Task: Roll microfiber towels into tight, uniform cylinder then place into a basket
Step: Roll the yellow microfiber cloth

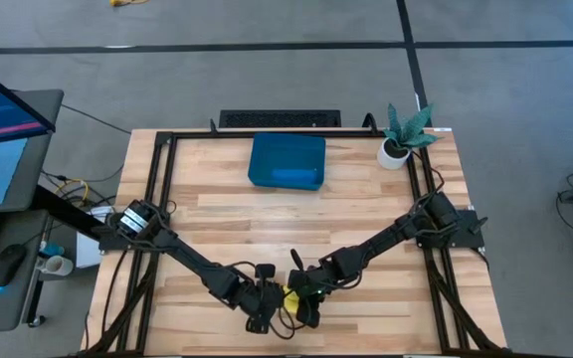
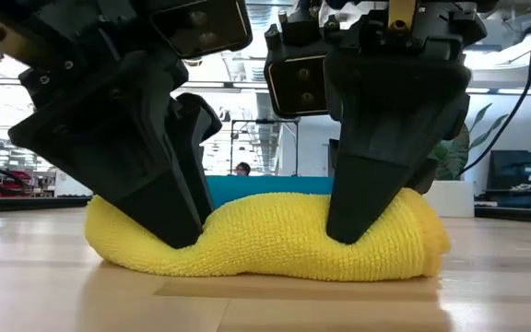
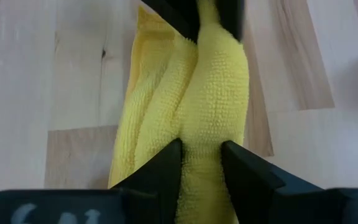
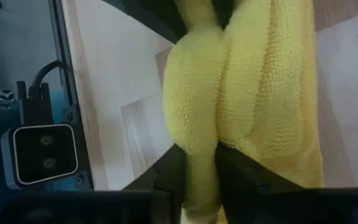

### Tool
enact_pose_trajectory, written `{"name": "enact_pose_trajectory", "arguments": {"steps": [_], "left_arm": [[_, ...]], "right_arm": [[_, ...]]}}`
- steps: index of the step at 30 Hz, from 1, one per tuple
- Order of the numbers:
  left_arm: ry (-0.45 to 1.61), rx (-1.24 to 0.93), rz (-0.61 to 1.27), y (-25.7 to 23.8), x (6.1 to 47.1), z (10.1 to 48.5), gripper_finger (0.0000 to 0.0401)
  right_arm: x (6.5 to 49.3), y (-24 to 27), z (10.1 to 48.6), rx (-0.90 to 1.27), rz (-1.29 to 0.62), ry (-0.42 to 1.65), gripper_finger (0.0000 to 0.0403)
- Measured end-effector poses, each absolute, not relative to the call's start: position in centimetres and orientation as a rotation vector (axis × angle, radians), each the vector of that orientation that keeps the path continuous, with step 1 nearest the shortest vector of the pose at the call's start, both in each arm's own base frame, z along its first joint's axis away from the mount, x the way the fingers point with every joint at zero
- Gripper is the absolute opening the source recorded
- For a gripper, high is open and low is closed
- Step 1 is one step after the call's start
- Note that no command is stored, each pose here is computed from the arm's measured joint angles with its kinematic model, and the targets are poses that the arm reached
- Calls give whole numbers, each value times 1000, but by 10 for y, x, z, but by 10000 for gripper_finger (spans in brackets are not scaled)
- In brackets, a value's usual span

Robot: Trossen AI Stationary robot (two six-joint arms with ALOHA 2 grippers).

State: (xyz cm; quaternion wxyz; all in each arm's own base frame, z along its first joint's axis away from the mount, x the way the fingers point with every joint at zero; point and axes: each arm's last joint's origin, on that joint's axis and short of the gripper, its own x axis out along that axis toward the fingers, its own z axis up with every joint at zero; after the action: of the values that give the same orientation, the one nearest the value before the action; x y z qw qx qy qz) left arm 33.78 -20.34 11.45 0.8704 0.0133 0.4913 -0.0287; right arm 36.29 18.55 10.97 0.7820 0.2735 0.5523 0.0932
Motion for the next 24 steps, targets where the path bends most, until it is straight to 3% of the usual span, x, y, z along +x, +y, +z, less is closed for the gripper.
{"name": "enact_pose_trajectory", "arguments": {"steps": [9,18,24], "left_arm": [[1029,-21,-60,-201,340,114,113],[1030,-93,-59,-194,346,114,113],[1028,-92,-60,-193,347,114,113]], "right_arm": [[361,177,120,553,249,1220,174],[322,186,170,231,119,1140,181],[305,222,168,5,90,951,182]]}}
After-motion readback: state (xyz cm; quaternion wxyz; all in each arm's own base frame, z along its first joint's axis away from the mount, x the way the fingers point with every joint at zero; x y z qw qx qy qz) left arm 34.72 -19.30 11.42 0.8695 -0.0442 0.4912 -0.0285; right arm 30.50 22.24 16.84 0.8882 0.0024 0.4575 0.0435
